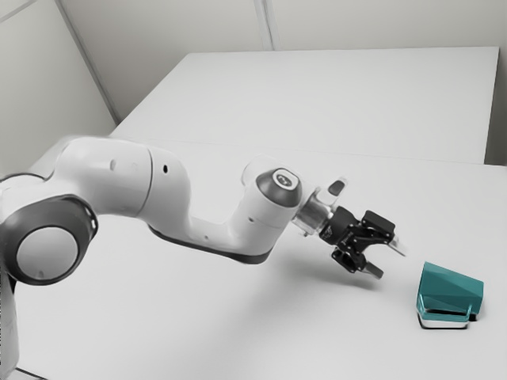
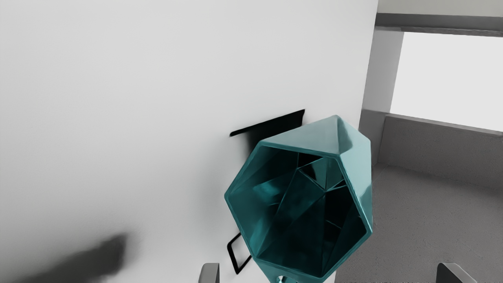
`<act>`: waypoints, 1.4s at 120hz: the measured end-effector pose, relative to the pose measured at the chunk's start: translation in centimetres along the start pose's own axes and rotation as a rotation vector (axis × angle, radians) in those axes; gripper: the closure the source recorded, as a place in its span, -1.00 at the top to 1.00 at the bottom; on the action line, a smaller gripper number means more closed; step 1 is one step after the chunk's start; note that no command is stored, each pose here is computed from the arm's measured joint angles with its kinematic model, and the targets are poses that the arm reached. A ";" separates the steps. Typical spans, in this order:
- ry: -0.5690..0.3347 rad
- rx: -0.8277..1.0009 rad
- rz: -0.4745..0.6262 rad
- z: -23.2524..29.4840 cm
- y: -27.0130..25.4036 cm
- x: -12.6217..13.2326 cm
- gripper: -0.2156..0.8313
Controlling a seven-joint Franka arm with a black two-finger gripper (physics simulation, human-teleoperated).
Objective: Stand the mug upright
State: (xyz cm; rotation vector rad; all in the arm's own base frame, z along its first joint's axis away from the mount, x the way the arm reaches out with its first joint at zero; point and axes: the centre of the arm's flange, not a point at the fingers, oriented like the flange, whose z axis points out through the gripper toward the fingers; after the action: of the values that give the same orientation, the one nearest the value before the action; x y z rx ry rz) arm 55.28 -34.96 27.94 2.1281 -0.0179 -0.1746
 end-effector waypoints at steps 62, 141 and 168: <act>0.053 -0.030 0.186 7.9 2.2 0.7 0.59; 0.076 -0.072 0.229 8.1 1.8 0.8 -0.50; 0.076 -0.082 0.273 8.0 3.0 0.5 -0.73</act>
State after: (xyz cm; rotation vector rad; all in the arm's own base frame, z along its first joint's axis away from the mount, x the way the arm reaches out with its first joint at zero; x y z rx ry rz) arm 54.93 -43.33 26.25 2.0253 -0.2510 0.0658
